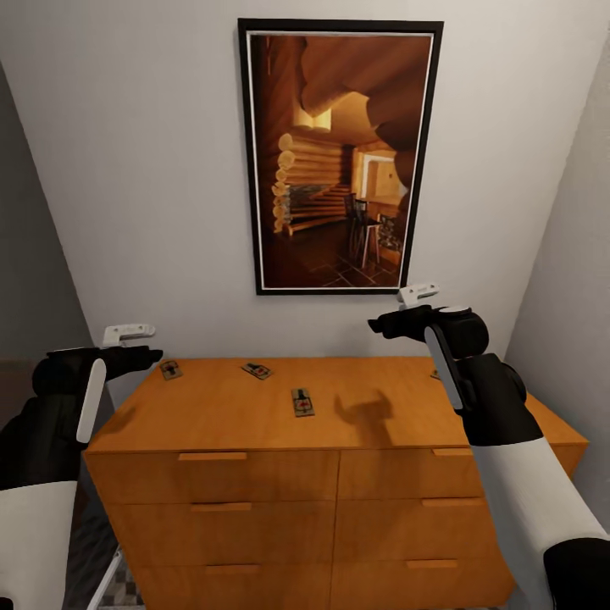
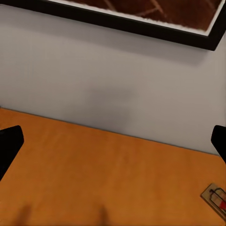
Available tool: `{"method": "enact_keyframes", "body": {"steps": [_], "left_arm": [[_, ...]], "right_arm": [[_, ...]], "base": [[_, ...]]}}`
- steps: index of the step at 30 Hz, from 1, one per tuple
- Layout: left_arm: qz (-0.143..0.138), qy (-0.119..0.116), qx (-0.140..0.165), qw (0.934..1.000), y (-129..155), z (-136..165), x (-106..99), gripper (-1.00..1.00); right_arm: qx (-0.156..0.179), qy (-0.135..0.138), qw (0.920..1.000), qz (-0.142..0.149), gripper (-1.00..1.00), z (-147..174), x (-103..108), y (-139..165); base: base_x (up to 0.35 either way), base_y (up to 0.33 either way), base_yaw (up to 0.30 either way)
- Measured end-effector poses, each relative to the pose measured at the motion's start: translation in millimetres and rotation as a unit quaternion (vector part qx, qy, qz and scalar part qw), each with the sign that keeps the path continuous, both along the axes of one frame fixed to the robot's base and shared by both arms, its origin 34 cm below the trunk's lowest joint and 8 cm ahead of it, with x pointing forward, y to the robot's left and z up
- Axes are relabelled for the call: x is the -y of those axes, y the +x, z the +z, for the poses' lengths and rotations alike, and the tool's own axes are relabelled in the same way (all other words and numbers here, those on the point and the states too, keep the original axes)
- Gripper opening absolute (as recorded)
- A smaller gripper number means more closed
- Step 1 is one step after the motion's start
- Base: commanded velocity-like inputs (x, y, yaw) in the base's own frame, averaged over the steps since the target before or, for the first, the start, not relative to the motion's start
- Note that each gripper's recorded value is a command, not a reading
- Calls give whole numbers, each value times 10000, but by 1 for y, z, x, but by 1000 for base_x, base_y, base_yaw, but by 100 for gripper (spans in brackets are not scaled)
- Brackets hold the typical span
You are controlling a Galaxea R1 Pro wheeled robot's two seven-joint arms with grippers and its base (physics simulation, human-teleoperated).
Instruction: Take the four mousetraps from the cabinet in the bathroom and place them on the bathroom floor. Make sure all four end up on the same floor surface, and ensure that at least two of them are either under or directly next to the same bathroom sink.
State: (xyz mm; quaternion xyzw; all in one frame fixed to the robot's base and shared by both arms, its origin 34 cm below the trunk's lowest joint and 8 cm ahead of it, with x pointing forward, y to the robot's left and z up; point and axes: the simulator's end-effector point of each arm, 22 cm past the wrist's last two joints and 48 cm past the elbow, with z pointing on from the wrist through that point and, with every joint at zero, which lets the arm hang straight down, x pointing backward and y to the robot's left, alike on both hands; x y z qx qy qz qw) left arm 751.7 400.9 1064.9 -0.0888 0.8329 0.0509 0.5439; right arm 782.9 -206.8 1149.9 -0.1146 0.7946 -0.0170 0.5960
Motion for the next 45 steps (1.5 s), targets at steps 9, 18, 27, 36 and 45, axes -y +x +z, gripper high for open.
{"method": "enact_keyframes", "body": {"steps": [9, 18, 27, 36, 45], "left_arm": [[-15, -14, -1, 10000, 1, -1, 3, 100], [-45, -46, -3, 10000, 1, -2, 8, 100], [-57, -60, -1, 10000, 2, -2, 10, 100], [-62, -66, -5, 10000, 2, -3, 10, 100], [-54, -69, -24, 10000, 2, -4, 10, 100]], "right_arm": [[-14, 37, 10000, 88, 100, -1, -8, -1], [-35, 83, 9998, 196, 100, -2, -18, -2], [-71, 160, 9987, 489, 100, -3, -59, -6], [-382, 322, 9956, 792, 100, -23, -111, -8], [-674, 387, 9926, 935, 100, -44, -138, -9]], "base": [[0, -12, 0], [0, -2, 0], [0, 0, 0], [0, 0, 0], [0, 0, 0]]}}
